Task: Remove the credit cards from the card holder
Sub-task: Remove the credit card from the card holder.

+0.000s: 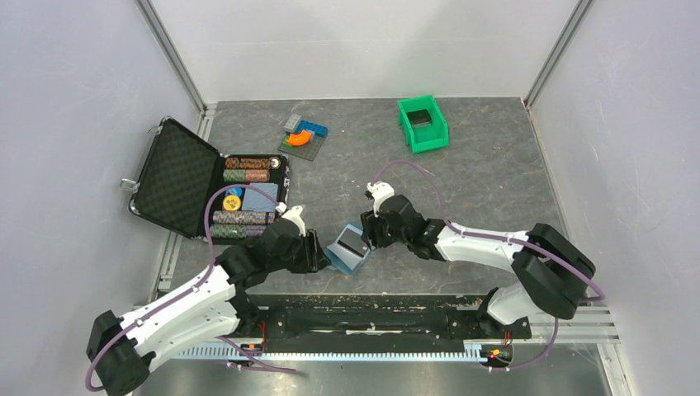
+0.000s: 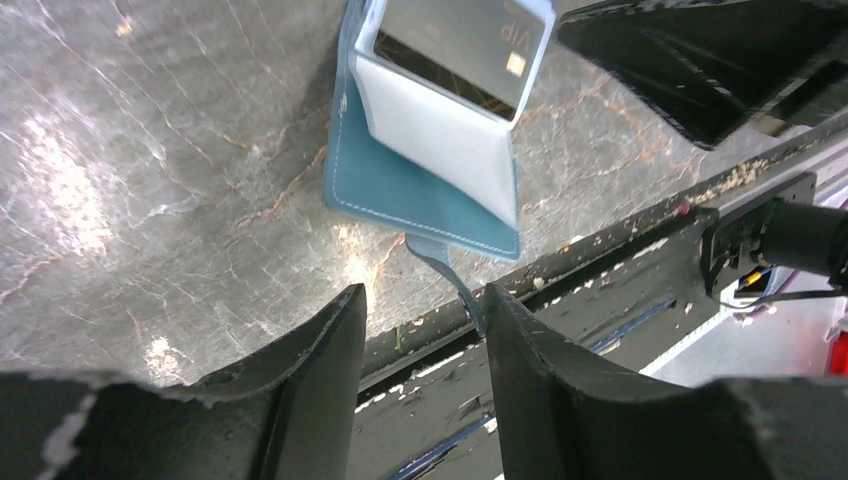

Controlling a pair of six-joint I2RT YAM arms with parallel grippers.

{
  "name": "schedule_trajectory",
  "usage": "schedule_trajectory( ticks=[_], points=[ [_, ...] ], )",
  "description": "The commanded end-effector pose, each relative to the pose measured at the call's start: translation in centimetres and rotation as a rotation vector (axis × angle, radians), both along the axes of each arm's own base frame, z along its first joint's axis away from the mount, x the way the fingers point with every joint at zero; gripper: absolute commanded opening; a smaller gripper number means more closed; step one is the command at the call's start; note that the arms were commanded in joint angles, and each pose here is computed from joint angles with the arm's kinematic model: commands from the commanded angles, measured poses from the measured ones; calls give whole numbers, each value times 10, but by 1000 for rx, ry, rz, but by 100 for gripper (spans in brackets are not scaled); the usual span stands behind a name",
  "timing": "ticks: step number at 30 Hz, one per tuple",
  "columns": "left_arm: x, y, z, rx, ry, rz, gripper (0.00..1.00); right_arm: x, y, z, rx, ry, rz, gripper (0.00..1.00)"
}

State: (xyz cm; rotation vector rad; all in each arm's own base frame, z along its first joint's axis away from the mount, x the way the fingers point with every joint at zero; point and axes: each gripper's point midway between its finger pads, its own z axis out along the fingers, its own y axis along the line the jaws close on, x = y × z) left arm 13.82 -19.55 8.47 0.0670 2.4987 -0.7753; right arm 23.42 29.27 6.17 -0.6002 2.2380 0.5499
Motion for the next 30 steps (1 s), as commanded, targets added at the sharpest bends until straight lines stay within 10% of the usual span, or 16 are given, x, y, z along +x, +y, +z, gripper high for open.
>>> schedule_trajectory(
  ticks=[1,11,30],
  points=[
    [21,0,27,1,-84,60,55,22,16,11,54,-16,53,57],
    [31,-52,68,-181,-149,-104,57,13,50,-6,126,87,200,52],
    [14,-69,-7,-91,74,-212,37,-51,-23,-43,193,232,-60,40]
  ],
)
